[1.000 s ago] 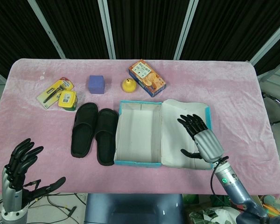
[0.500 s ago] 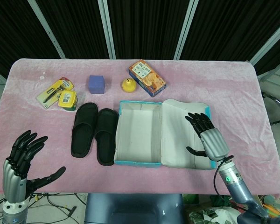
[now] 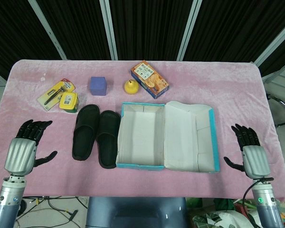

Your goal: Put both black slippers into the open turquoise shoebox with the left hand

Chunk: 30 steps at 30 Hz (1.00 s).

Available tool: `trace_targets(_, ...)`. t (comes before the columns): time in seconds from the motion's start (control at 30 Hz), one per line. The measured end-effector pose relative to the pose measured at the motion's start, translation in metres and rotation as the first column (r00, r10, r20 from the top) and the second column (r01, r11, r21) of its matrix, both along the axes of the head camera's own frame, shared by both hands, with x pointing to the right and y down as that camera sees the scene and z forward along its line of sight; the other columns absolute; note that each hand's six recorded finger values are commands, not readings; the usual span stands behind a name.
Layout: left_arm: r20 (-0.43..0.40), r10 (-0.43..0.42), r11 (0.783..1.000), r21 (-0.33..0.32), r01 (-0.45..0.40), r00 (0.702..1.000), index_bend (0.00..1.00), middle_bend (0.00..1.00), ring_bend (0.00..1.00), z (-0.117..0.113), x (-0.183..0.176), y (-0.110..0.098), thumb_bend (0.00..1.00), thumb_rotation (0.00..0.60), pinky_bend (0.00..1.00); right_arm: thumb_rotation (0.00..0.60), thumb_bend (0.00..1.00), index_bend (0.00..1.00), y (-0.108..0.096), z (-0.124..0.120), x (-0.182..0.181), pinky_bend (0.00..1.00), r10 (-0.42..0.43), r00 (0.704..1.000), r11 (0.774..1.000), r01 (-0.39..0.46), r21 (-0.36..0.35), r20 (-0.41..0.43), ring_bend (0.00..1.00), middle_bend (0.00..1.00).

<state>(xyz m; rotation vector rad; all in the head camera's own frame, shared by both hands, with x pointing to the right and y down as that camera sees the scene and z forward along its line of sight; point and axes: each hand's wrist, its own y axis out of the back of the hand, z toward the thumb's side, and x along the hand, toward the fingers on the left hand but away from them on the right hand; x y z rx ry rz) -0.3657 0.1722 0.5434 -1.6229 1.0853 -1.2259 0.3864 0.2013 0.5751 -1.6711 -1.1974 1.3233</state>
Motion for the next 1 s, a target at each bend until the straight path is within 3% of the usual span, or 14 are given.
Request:
trace_targets(0.3,0.068,0.011,0.974,-0.228,0.005,0.998,0.06,0.16,0.16,0.051,0.006,-0.03,0.01,0.6,0.15,0.6,0.11,0.07,0.022,-0.009,0.018,0.0,0.022,0.999,1.0,-0.023,-0.021,-0.041,0.0,0.05)
trace_targets(0.7,0.184,0.058,0.925,-0.379,0.017,0.981,0.05,0.16,0.16,0.101,0.033,-0.083,0.01,0.6,0.16,0.6,0.11,0.07,0.034,-0.016,0.03,0.0,0.063,0.997,0.998,-0.064,-0.021,-0.048,0.0,0.05)
trace_targets(1.0,0.265,0.098,0.895,-0.445,0.032,0.959,0.06,0.16,0.16,0.141,0.069,-0.122,0.01,0.6,0.18,0.6,0.11,0.05,0.038,-0.018,0.036,0.0,0.089,0.995,0.996,-0.091,-0.025,-0.051,0.0,0.05)
